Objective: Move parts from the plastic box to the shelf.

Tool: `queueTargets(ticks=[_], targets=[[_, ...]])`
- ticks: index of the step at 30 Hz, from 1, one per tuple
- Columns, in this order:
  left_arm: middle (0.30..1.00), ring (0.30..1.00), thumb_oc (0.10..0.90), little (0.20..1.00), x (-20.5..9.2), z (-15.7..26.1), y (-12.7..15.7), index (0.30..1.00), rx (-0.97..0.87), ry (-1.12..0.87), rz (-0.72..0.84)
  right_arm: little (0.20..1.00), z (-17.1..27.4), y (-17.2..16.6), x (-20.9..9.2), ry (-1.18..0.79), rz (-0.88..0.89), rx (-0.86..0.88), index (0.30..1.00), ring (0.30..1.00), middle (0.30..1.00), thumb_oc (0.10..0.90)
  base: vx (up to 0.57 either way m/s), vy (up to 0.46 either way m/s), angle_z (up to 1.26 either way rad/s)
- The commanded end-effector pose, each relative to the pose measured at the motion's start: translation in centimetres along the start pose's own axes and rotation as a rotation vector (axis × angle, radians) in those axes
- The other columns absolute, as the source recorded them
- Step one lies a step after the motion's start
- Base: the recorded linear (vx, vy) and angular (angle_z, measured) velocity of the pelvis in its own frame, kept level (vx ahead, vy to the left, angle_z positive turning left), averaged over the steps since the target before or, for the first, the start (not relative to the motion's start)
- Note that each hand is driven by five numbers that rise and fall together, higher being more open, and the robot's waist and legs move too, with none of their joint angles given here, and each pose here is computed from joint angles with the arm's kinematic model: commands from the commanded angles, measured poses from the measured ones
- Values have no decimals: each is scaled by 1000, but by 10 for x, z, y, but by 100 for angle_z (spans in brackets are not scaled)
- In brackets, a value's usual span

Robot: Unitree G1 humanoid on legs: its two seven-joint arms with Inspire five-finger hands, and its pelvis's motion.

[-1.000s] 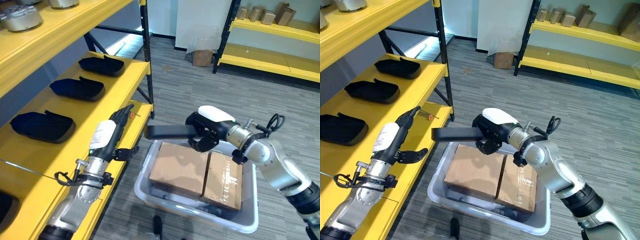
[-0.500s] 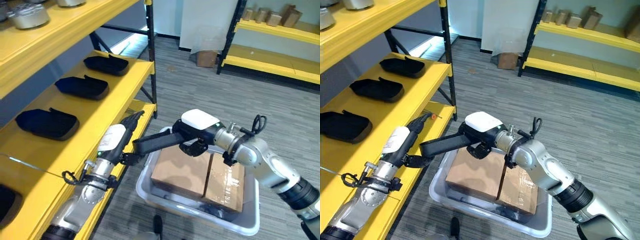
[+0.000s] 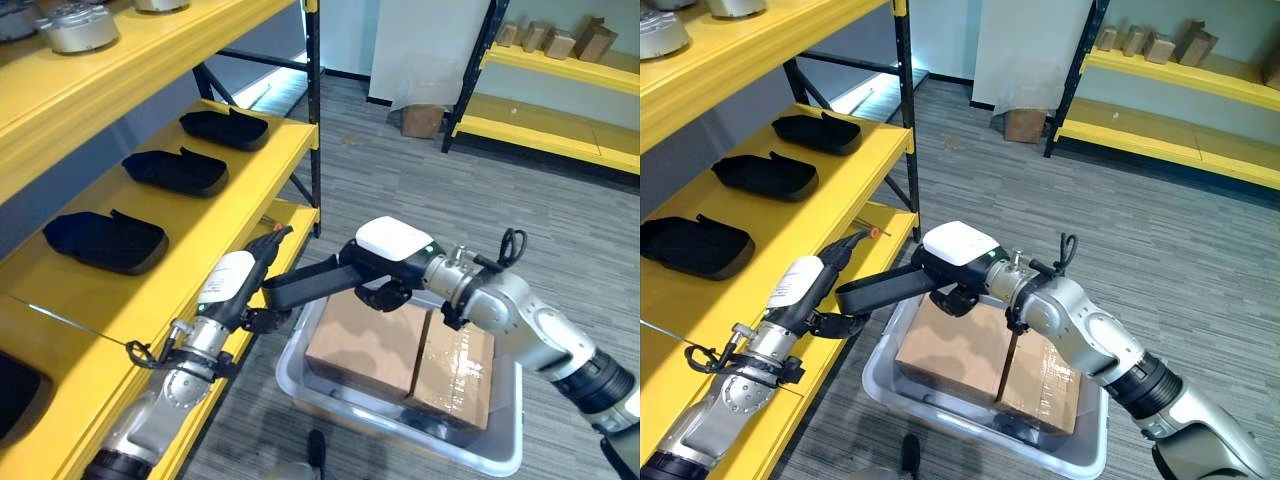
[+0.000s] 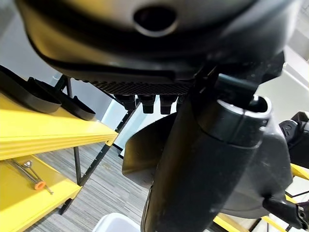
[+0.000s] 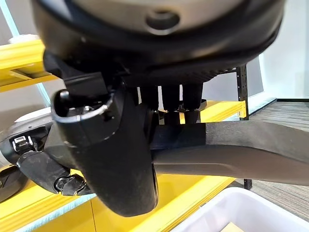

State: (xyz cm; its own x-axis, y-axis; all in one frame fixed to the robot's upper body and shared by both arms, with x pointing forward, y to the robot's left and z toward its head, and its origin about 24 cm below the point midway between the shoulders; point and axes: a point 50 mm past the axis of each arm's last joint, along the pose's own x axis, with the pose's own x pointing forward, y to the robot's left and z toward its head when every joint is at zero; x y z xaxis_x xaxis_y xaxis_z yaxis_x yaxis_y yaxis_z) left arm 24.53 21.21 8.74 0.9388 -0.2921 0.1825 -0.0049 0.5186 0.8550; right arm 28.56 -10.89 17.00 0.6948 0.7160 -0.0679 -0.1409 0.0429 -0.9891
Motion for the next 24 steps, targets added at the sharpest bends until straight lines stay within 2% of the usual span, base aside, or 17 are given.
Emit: queueTargets(ticks=[1,5,6,7,8,9,10,11,17,24], targets=[[1000,1000,900,1000,33,43,28,1000,-56,-276,188,300,43,-43,14,-260,-223,-90,300,300,300,400,0,0,0],[1000,1000,900,1000,37,43,26,1000,-15,-267,180,300,44,-43,14,-274,-226,-86,300,300,300,400,0,0,0],[580,580,600,580,39,44,24,580,-1,-265,170,300,45,-43,15,-283,-226,-86,300,300,300,400,0,0,0],[550,550,578,550,39,44,24,550,-1,-265,170,300,45,-43,15,-283,-226,-86,300,300,300,400,0,0,0],[410,410,478,410,40,45,23,410,-13,-279,149,300,47,-43,15,-294,-232,-90,300,300,300,400,0,0,0],[410,410,478,410,40,45,23,410,-13,-279,149,300,47,-43,15,-294,-232,-90,300,300,300,400,0,0,0],[300,300,400,300,40,49,22,300,-71,-307,120,300,49,-43,14,-300,-238,-96,300,300,300,400,0,0,0],[300,300,400,300,39,53,23,300,-154,-323,126,300,49,-44,13,-307,-259,-98,300,300,300,400,0,0,0],[300,300,400,300,51,76,24,300,-277,-404,183,300,55,-51,18,-338,-317,-75,300,300,300,400,0,0,0],[300,300,400,300,58,82,24,300,-182,-399,239,300,61,-52,18,-363,-291,-67,300,300,300,400,0,0,0]])
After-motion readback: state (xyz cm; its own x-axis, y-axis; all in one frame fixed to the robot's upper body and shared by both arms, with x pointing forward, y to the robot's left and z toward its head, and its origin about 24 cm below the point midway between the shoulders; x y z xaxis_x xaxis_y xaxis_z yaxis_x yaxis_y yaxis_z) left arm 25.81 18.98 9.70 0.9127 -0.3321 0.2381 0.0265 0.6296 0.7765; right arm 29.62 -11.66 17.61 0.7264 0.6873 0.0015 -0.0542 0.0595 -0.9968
